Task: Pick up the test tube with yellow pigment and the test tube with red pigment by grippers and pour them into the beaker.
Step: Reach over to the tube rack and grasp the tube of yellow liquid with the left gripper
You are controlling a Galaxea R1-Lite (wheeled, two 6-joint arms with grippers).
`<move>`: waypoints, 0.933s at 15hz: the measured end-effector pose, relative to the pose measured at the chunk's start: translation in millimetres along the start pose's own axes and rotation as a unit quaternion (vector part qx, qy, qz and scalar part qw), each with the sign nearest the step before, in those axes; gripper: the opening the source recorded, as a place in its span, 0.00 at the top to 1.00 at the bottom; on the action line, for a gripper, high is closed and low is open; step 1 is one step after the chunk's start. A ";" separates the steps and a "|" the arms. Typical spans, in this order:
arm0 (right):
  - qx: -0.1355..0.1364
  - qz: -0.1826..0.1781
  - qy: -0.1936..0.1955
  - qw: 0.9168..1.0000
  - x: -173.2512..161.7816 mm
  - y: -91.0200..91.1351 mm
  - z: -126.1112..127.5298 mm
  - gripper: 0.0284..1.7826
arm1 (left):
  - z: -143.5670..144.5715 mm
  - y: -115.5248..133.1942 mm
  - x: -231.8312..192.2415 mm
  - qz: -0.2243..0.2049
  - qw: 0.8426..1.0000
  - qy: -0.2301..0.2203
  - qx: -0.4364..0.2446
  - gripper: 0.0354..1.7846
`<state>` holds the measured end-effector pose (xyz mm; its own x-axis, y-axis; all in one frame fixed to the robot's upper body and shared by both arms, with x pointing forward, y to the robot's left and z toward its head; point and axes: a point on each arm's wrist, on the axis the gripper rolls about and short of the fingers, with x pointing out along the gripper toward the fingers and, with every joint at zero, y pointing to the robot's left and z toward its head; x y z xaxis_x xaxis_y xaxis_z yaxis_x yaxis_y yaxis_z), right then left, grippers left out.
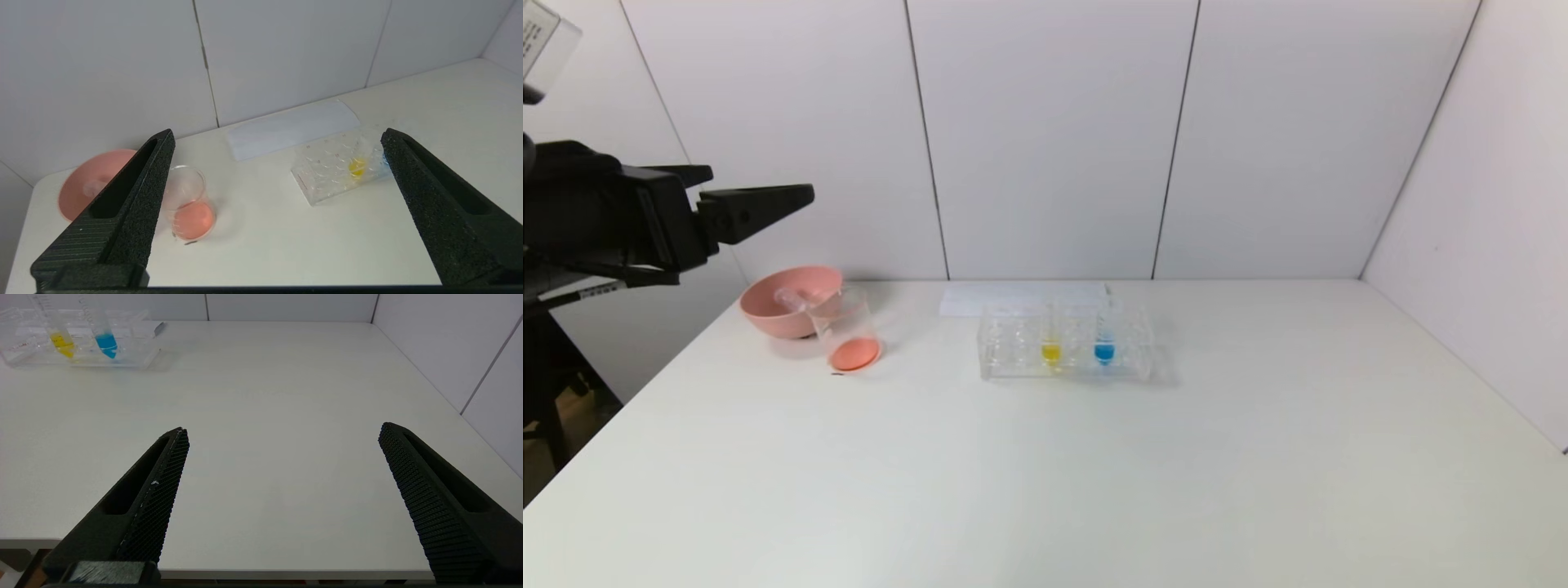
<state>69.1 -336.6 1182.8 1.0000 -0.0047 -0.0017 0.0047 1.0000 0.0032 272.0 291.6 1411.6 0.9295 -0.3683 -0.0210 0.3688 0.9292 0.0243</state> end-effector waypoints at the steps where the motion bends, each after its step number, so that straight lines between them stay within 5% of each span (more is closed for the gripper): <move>1: 0.000 0.000 0.000 1.000 0.0 0.0 0.0 0.05 | -4.7 -4.7 -3.3 -0.011 1.000 0.005 0.000 0.01; 14: 0.000 0.000 0.000 1.000 0.0 0.0 0.0 0.05 | -46.1 -50.3 -0.2 -0.131 0.990 0.046 0.003 0.01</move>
<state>69.1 -336.6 1182.8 1.0000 -0.0047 -0.0017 0.0047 1.0000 0.0032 252.9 246.3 1364.3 0.7966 -0.5927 -0.1186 0.5980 0.8014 0.0121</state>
